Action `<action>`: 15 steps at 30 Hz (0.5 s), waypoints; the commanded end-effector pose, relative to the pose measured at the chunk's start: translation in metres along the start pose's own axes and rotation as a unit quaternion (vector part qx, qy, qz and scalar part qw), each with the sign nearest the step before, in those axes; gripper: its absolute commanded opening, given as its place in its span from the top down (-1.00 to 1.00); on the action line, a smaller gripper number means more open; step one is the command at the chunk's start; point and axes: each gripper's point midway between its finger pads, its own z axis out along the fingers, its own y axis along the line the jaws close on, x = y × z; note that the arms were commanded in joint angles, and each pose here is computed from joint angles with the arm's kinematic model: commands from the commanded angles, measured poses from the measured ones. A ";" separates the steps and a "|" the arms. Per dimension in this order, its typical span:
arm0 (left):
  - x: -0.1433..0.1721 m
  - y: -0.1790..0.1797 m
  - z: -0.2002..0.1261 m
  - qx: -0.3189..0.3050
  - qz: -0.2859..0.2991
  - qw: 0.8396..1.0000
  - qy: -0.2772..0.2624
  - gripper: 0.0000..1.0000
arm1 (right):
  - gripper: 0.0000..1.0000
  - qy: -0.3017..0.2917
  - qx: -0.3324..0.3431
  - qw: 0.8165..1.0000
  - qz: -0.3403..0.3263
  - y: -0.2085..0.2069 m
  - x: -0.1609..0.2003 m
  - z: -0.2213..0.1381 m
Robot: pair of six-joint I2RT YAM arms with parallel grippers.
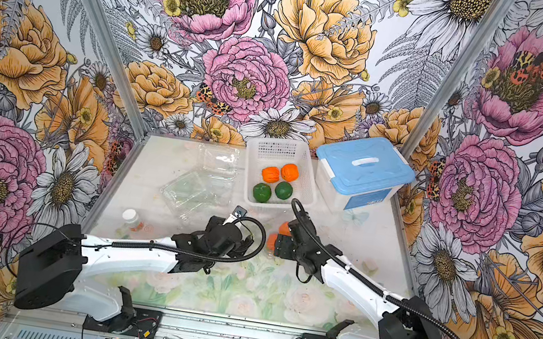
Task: Take oranges out of containers
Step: Move the packing box to the center of the board.
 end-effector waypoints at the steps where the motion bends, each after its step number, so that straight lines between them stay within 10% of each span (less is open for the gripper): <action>1: -0.015 0.006 -0.009 -0.003 -0.028 0.999 -0.021 -0.98 | -0.59 -0.036 -0.030 0.999 0.024 0.012 -0.014 -0.018; 15: 0.003 0.014 0.021 -0.007 -0.063 0.998 0.031 -0.98 | -0.58 -0.076 -0.016 0.995 0.059 -0.026 -0.075 -0.026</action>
